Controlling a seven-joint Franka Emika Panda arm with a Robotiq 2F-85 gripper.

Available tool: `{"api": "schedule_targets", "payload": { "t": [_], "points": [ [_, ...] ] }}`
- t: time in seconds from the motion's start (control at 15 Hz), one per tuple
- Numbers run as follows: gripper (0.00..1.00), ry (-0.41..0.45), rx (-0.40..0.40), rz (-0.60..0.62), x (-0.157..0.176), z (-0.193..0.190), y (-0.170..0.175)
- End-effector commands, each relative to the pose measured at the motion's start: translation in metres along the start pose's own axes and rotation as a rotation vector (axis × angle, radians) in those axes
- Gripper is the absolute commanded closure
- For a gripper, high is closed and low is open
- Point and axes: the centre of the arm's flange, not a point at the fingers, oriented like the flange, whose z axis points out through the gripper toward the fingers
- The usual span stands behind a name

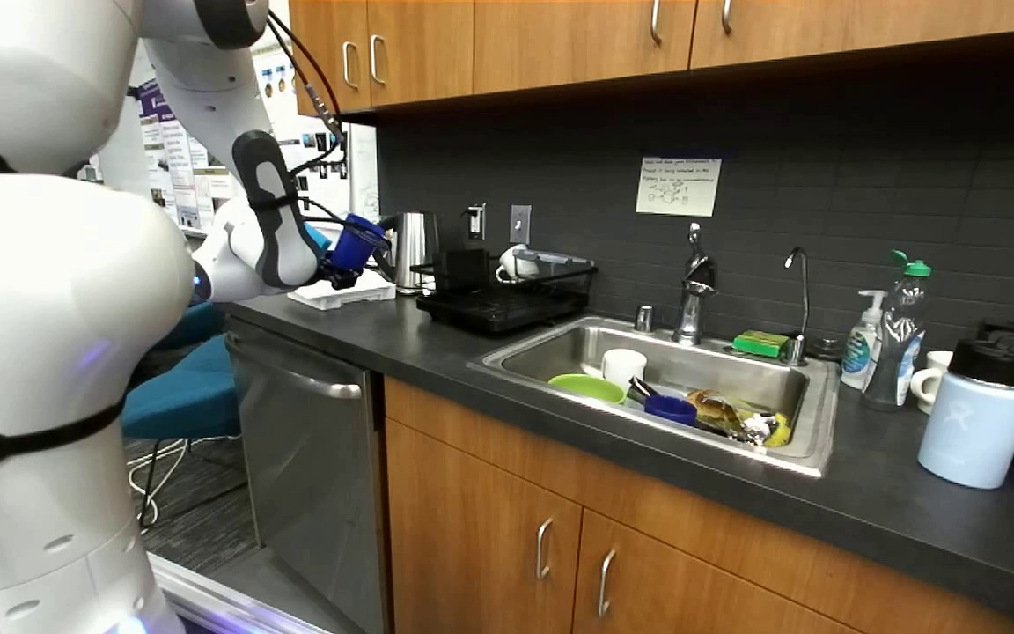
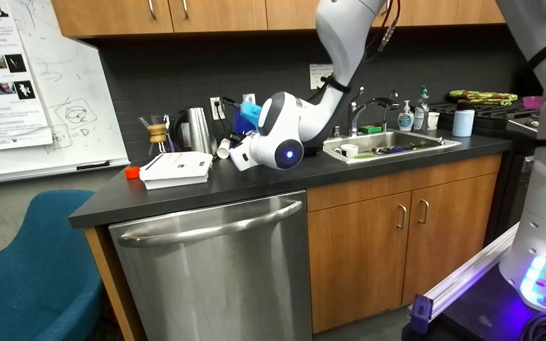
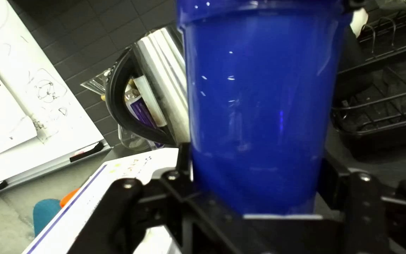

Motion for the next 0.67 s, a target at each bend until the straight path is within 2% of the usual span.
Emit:
{"api": "schedule_targets", "payload": {
  "t": [0.0,0.27,0.6],
  "points": [
    [0.45,0.021,-0.013,-0.033,0.019,0.001,0.006],
    [0.45,0.047,-0.002,-0.061,0.037,-0.002,0.006],
    [0.45,0.048,0.005,-0.094,0.041,0.006,0.003]
  ]
}}
